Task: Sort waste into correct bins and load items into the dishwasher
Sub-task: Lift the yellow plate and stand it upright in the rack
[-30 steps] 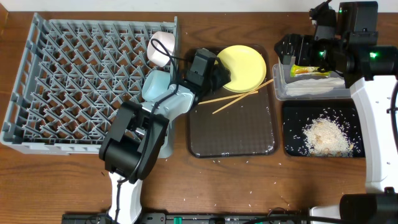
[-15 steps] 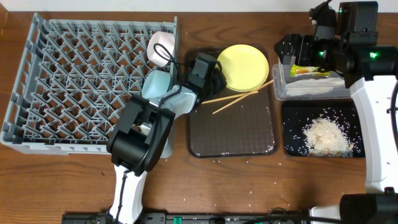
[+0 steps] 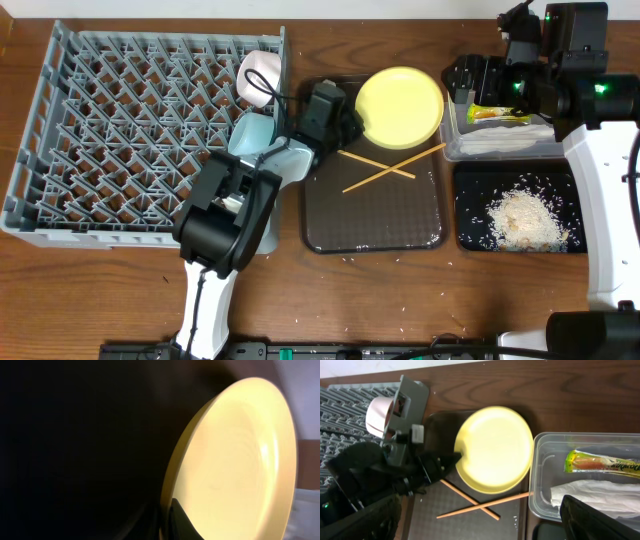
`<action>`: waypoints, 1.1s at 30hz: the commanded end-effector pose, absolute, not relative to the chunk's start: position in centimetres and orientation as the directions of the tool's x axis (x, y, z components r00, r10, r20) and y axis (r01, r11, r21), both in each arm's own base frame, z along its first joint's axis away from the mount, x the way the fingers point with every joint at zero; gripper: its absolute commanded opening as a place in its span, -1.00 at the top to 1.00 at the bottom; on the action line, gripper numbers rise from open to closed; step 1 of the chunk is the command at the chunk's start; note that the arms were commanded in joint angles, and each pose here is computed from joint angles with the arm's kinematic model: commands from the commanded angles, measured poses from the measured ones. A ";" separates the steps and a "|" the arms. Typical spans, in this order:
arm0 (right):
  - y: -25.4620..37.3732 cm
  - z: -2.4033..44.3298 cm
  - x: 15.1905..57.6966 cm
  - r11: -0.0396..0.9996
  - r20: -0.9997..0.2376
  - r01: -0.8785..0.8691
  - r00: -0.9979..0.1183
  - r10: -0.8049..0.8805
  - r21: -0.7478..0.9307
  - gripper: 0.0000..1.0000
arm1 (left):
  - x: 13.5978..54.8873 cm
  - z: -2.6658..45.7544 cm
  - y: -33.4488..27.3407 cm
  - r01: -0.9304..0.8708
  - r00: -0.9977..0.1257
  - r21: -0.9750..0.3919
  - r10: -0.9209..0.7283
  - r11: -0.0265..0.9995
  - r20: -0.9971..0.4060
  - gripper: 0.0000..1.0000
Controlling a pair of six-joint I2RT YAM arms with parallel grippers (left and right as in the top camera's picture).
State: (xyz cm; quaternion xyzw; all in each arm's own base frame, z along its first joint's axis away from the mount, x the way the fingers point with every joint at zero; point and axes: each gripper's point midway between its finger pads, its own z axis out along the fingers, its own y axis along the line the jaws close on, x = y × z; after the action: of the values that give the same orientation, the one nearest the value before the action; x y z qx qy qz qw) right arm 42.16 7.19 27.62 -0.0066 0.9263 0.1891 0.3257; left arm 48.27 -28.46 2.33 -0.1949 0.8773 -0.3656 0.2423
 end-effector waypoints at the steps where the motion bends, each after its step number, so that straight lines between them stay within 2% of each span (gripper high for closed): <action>1: 6.9 28.0 42.1 0.931 -0.618 -0.143 -0.779 0.104 0.337 -0.99 | 49.0 4.0 -28.9 -0.119 -0.834 -0.819 -0.504 0.561 -0.224 0.85; 7: 6.9 28.0 42.1 0.931 -0.618 -0.143 -0.779 0.104 0.337 -0.98 | 49.2 5.4 -28.9 -0.090 -0.852 -0.863 -0.487 0.496 -0.192 0.85; 9: 6.9 28.0 42.1 0.931 -0.618 -0.143 -0.779 0.104 0.337 -0.99 | 49.5 7.5 -29.3 -0.022 -0.862 -0.897 -0.463 0.442 -0.207 0.85; 12: 6.9 28.0 42.1 0.931 -0.618 -0.143 -0.779 0.104 0.336 -0.99 | 49.8 10.0 -28.8 0.017 -0.857 -0.909 -0.462 0.416 -0.228 0.85; 22: 6.9 28.0 42.1 0.931 -0.618 -0.143 -0.779 0.104 0.337 -0.98 | 50.3 18.8 -24.3 0.080 -0.804 -0.917 -0.518 0.392 -0.292 0.85; 27: 6.9 28.0 42.1 0.931 -0.618 -0.143 -0.779 0.104 0.337 -0.99 | 50.4 23.4 -16.0 0.095 -0.718 -0.870 -0.572 0.483 -0.396 0.85; 33: 6.9 28.0 42.1 0.931 -0.618 -0.143 -0.779 0.104 0.337 -0.99 | 48.5 25.4 -2.9 -0.027 -0.580 -0.749 -0.620 0.662 -0.528 0.85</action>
State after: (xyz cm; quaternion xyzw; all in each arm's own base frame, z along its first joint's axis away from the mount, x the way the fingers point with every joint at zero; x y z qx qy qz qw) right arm 42.15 7.19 27.61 -0.0063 0.9264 0.1891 0.3255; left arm 49.66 -7.98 23.10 -0.2188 0.8048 -0.4261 0.3503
